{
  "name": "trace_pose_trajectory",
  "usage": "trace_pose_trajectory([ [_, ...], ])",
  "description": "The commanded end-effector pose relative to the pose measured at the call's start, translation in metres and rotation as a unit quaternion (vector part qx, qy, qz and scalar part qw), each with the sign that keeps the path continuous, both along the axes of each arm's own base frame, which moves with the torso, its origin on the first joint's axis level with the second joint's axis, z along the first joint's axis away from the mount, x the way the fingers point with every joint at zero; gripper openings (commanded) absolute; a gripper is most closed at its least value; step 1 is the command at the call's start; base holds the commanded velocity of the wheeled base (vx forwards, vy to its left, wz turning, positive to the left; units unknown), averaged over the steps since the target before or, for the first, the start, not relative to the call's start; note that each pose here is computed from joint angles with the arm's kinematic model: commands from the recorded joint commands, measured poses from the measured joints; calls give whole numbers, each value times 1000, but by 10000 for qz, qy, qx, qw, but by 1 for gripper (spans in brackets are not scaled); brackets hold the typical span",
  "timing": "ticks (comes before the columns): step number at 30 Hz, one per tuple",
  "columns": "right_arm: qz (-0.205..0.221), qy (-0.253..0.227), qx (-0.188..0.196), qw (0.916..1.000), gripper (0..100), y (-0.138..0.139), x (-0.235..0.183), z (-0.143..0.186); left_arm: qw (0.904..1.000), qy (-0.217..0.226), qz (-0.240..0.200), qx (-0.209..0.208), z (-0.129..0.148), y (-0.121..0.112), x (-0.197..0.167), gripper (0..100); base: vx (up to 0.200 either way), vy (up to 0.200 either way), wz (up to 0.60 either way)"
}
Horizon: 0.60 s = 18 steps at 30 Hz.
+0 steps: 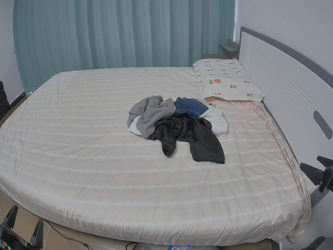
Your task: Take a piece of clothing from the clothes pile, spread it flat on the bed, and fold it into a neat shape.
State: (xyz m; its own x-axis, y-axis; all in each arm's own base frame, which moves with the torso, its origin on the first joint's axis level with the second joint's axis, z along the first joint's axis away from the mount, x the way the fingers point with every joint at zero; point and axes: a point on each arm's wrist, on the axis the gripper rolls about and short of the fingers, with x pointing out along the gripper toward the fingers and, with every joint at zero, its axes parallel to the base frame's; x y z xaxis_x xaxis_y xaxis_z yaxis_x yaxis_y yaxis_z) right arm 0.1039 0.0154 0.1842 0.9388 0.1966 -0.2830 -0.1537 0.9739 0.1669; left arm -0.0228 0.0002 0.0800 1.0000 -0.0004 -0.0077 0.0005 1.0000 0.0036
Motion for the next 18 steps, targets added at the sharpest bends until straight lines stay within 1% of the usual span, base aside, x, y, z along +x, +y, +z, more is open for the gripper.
trace_pose_trajectory([
  [1, 72, 1812, 391, 9826, 100, 62, 183, -82, 10000, -8, 2, -3, -5, 0, 0, 100, 0, 0, 0],
  [2, -38, 1859, 421, 9817, 100, 65, 194, -88, 10000, -8, 2, -3, -5, 0, 0, 100, 0, 0, 0],
  [3, -56, 1865, 420, 9815, 100, 65, 196, -89, 10000, -8, 2, -3, -5, 0, 0, 100, 0, 0, 0],
  [4, -199, 1950, 462, 9795, 100, 70, 214, -101, 10000, -8, 10, -3, -5, 0, 0, 100, 0, 0, 0],
  [5, -257, 1989, 487, 9785, 100, 73, 223, -107, 10000, -8, 10, -3, -5, 0, 0, 100, 0, 0, 0],
  [7, -278, 2019, 518, 9776, 100, 78, 233, -113, 10000, -8, 2, -3, -5, 0, 0, 100, 0, 0, 0],
  [9, -327, 2098, 572, 9755, 100, 83, 250, -128, 10000, -8, 10, -3, -5, 0, 0, 100, 0, 0, 0],
  [12, -470, 2093, 656, 9745, 100, 88, 271, -141, 10000, -8, 2, -3, -5, 0, 0, 100, 0, 0, 0],
  [15, -621, 2050, 646, 9747, 100, 96, 290, -155, 10000, -8, 10, -3, -5, 0, 0, 100, 0, 0, 0],
  [17, -649, 2035, 638, 9748, 100, 97, 293, -157, 10000, -8, 2, -3, -5, 0, 0, 100, 0, 0, 0],
  [18, -699, 2024, 670, 9745, 100, 103, 299, -163, 10000, -8, 2, 5, -5, 0, 0, 100, 0, 0, 0],
])
